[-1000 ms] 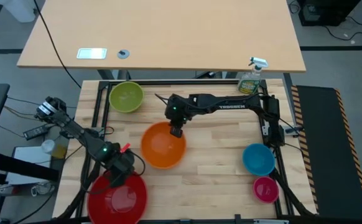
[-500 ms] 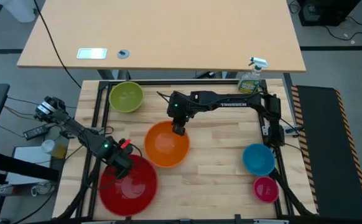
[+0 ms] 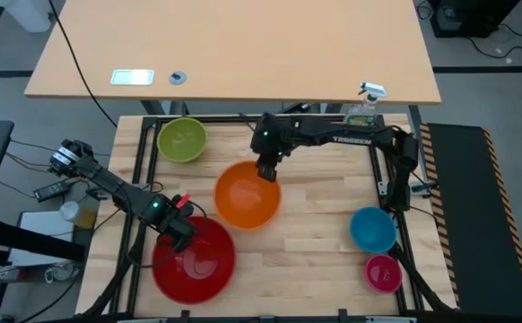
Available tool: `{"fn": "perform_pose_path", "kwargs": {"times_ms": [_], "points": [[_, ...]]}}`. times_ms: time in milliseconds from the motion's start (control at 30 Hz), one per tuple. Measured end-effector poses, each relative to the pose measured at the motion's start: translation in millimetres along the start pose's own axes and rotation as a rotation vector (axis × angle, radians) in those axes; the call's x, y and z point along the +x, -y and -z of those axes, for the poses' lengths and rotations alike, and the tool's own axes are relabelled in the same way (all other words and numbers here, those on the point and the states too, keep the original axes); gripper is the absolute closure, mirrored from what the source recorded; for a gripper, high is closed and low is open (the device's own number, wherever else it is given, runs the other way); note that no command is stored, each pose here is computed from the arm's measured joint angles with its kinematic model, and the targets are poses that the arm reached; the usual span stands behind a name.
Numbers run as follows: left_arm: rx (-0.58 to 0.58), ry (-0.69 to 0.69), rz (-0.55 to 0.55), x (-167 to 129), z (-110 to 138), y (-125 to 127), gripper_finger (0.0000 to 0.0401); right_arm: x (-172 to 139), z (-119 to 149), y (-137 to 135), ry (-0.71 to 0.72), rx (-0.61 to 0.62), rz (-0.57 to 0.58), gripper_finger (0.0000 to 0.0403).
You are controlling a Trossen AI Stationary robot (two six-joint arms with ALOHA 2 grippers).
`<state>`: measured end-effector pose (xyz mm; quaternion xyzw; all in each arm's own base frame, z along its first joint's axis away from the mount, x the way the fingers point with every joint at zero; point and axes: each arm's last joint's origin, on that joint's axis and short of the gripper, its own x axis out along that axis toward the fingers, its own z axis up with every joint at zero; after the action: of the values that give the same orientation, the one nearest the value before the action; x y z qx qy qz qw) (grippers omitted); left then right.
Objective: Nest bowls inside each other
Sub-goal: Stack the orange bowl into the red bowl
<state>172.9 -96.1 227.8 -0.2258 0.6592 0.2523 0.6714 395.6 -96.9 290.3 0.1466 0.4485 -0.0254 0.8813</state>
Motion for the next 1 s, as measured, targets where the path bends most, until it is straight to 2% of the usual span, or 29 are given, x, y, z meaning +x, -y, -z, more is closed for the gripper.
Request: {"fn": "perform_pose_path", "kwargs": {"times_ms": [100,267,533,700,1000], "points": [[-0.004,0.009,-0.002,0,0,0,0.0344,-13,-2,5,0.029,0.009,-0.016,0.0376],[-0.052,0.048,-0.012,0,-1,0,0.0331,-32,-4,5,0.066,0.027,-0.137,0.0376],[-0.14,0.095,-0.006,-1,-7,0,0.0302,-32,-5,-6,0.065,0.039,-0.206,0.0375],[-0.113,0.119,0.016,-14,-9,3,0.0288,-29,-4,-16,0.061,0.019,-0.23,0.0375],[-0.041,0.191,0.163,-52,-8,-3,0.0232,-25,-5,-33,0.069,-0.012,-0.269,0.0375]]}}
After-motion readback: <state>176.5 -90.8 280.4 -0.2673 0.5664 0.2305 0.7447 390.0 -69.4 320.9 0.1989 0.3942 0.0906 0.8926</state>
